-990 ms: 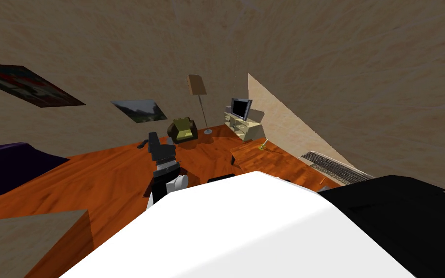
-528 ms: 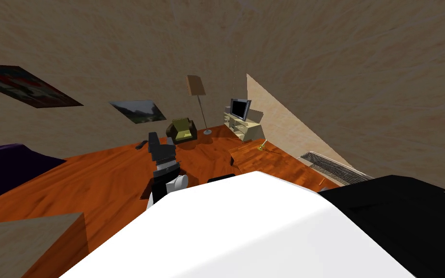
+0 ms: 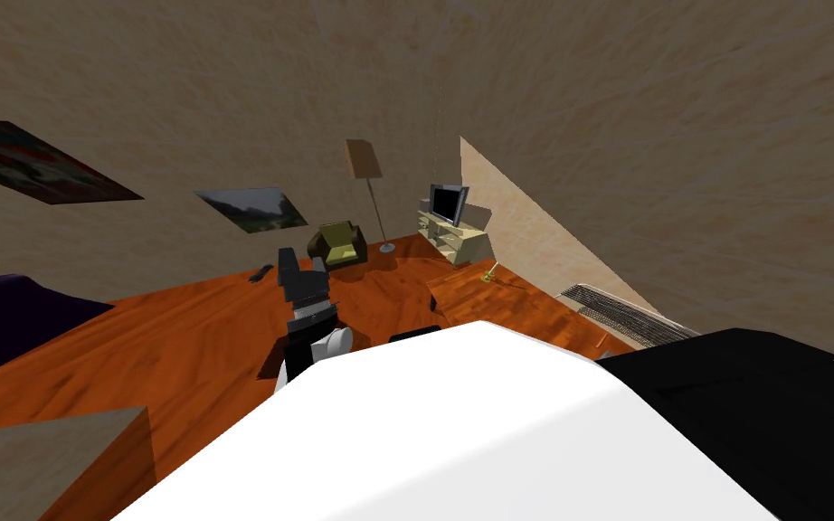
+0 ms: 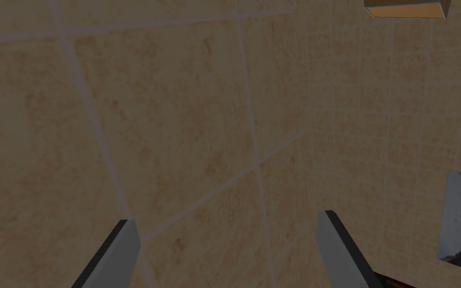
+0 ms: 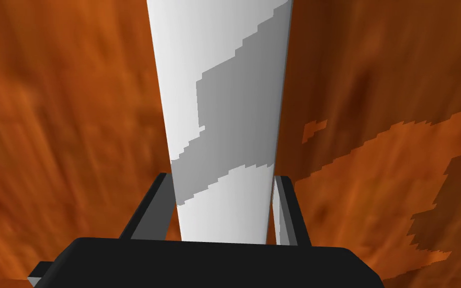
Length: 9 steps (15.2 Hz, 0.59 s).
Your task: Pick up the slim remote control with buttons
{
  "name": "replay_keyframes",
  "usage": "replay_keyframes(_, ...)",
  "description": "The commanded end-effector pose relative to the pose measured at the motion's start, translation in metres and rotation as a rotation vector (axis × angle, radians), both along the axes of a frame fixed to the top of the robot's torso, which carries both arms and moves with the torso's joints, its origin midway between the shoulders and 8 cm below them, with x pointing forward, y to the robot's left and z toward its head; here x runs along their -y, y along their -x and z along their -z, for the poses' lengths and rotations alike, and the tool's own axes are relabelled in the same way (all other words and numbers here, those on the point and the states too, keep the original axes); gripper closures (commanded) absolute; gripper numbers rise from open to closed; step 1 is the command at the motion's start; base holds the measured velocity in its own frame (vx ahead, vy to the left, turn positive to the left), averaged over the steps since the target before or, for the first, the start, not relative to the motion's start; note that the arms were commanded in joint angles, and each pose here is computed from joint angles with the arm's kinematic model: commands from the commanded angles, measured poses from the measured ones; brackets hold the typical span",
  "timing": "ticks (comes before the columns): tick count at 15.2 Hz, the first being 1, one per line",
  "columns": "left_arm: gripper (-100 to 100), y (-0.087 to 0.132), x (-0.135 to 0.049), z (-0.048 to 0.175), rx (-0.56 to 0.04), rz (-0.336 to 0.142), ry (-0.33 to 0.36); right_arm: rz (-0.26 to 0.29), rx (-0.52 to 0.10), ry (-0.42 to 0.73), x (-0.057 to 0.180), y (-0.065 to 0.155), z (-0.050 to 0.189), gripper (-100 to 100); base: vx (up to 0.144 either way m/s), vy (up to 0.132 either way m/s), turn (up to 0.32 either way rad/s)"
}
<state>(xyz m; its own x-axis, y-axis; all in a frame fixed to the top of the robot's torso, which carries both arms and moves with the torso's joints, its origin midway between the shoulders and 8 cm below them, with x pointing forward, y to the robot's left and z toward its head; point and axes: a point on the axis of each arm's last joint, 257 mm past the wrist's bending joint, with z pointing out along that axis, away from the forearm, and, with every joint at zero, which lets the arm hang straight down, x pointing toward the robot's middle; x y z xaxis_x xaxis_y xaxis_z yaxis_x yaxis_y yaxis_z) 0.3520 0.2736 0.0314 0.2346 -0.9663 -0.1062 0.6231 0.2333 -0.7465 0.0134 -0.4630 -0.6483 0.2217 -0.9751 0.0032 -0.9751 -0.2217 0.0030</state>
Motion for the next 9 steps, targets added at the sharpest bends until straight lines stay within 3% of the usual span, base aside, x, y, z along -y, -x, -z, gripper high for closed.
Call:
replay_keyframes(1,0,0.000,0.000,0.000,0.000,0.000,0.000,0.000,0.000,0.000,0.000,0.000,0.000,100,0.000,0.000,0.000)
replay_keyframes(5,0,0.000,0.000,0.000,0.000,0.000,0.000,0.018,-0.001,-0.001,0.025,-0.007,-0.016,100,-0.050,0.077,0.083)
replay_keyframes(9,0,0.000,0.000,0.000,0.000,0.000,0.000,0.017,-0.001,0.000,0.028,-0.008,-0.017,100,-0.027,0.052,0.015)
